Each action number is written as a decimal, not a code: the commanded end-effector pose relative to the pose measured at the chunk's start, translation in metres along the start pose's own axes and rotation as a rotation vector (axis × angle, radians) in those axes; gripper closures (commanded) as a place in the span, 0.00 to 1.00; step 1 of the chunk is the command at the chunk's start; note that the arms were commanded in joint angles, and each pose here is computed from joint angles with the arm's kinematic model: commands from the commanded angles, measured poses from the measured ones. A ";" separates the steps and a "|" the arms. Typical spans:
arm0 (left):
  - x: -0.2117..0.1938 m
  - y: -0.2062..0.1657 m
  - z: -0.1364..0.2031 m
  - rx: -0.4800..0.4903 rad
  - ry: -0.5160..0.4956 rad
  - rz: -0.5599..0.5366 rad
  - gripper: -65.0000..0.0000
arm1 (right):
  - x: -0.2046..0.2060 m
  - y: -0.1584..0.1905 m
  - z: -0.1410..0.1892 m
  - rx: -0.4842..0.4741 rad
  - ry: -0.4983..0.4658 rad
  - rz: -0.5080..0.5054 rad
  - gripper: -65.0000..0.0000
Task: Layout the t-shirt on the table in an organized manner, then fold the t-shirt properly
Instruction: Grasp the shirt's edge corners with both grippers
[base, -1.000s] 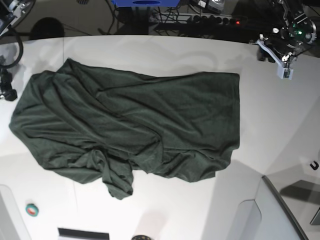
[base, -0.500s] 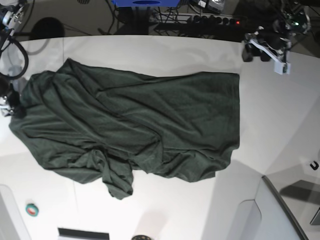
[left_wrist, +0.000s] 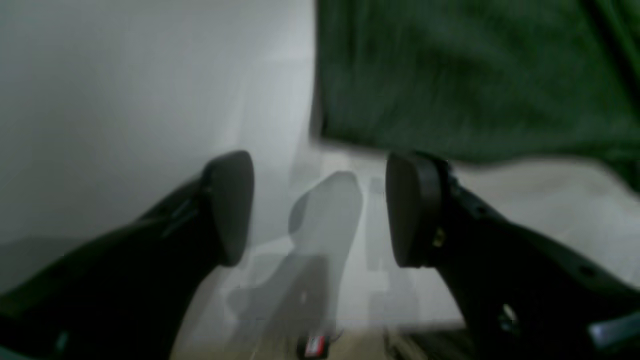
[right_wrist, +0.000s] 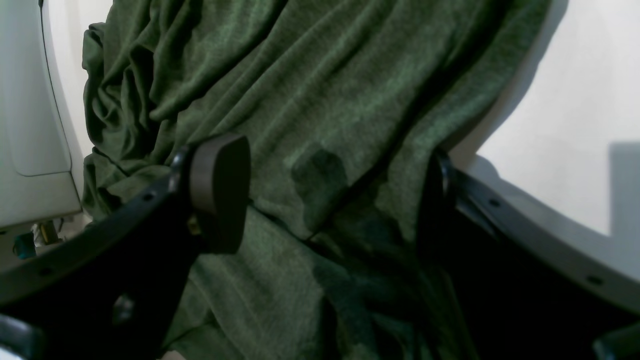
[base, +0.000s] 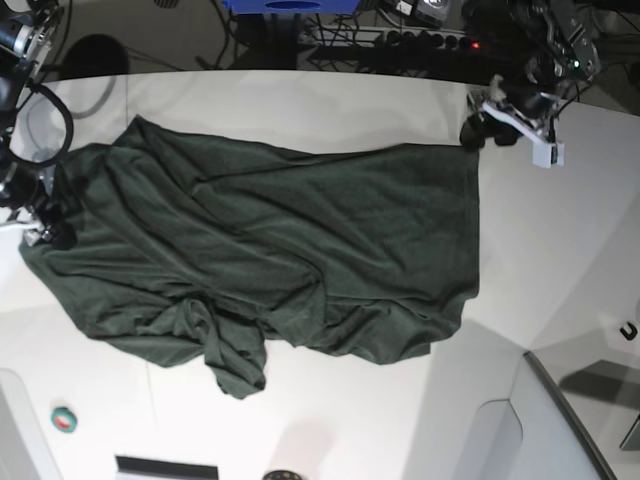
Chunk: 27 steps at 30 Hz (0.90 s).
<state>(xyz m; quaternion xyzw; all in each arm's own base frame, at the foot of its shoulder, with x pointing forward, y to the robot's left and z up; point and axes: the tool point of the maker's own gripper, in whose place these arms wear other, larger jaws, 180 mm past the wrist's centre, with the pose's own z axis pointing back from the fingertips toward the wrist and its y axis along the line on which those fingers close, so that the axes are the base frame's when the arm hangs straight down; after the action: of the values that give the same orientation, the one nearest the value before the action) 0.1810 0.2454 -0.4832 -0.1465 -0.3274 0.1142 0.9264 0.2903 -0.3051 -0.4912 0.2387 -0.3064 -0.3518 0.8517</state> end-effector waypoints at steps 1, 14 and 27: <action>-0.011 0.003 -0.002 0.011 0.054 0.002 0.38 | -0.020 -0.011 0.000 -0.052 0.093 0.015 0.34; -0.028 -0.020 -0.033 -0.059 0.087 0.113 0.38 | -0.018 -0.010 0.000 -0.051 0.089 0.016 0.55; -0.020 -0.050 -0.055 -0.140 0.120 0.055 1.00 | -0.022 -0.012 0.000 -0.054 0.094 0.007 0.98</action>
<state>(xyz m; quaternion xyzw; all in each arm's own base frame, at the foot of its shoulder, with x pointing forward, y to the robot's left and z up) 0.2281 0.1744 -0.5008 -0.2557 -0.3305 0.1221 0.9003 0.2779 -0.2919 -0.5033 0.2454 -0.2768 -0.3500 0.8606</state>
